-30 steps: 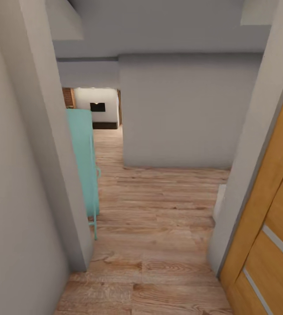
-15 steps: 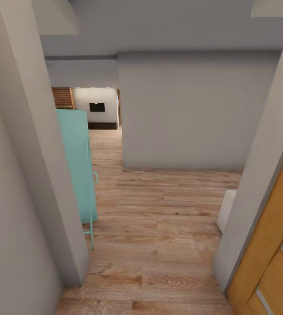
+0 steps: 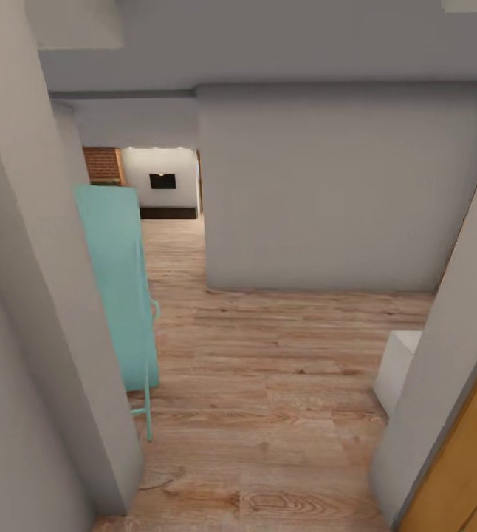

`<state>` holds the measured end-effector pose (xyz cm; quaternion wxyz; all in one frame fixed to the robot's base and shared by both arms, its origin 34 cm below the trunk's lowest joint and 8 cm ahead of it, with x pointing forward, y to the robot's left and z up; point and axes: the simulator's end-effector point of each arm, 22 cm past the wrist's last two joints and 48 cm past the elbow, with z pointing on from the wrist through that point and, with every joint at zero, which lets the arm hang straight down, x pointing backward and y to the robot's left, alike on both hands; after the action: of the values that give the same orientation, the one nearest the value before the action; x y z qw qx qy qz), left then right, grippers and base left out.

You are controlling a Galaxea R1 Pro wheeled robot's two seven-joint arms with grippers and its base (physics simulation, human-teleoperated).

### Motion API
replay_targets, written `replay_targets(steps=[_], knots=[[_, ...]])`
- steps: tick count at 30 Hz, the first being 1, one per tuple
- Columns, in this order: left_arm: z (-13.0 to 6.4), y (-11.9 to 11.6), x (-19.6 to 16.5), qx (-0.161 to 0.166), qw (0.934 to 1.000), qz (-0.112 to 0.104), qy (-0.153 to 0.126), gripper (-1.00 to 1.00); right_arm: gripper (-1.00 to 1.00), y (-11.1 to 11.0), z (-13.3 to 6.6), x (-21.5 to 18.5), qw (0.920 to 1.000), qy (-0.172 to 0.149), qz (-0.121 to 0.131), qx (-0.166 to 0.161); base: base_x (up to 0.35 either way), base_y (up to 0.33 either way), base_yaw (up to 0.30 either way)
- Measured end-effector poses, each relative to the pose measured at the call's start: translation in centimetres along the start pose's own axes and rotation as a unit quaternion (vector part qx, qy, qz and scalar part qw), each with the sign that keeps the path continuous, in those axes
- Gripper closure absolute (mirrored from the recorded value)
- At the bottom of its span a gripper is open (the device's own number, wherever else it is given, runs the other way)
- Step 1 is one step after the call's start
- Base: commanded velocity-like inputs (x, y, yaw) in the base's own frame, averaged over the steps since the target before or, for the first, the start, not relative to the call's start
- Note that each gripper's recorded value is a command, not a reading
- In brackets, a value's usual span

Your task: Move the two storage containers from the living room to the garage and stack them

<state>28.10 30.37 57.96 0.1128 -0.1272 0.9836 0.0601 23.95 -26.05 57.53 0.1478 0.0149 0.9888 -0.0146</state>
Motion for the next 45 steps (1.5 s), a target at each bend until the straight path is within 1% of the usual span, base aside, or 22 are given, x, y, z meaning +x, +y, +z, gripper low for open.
replay_targets(steps=[17, 20, 23, 27, 45], knots=[[0.0, 0.1, 0.0, 0.0, 1.0, 0.0, -0.001, -1.0, -1.0, 0.0, 0.0, 0.0, 1.0, 0.0, 0.0, 0.0, 0.32, 0.0, 0.0], [0.0, 0.1, 0.0, -0.001, 1.0, 0.0, 0.0, -1.0, -1.0, 0.0, 0.0, 0.2, 1.0, 0.006, 0.0, 0.0, 0.32, 0.0, 0.0], [0.0, 0.1, 0.0, -0.001, 1.0, 0.0, 0.0, -1.0, -1.0, 0.0, 0.0, 1.1, 0.9997, 0.025, -0.001, 0.001, 0.32, 0.0, 0.0], [0.0, 0.1, 0.0, -0.001, 1.0, 0.0, 0.0, -1.0, -1.0, 0.0, 0.0, 1.4, 0.9995, 0.032, -0.001, 0.001, 0.32, 0.0, 0.0], [0.0, 0.0, 0.0, 0.0, 1.0, 0.001, -0.001, -1.0, -1.0, -0.2, -0.1, 1.6, 0.9993, 0.036, -0.001, 0.004, 0.32, 0.0, 0.0]])
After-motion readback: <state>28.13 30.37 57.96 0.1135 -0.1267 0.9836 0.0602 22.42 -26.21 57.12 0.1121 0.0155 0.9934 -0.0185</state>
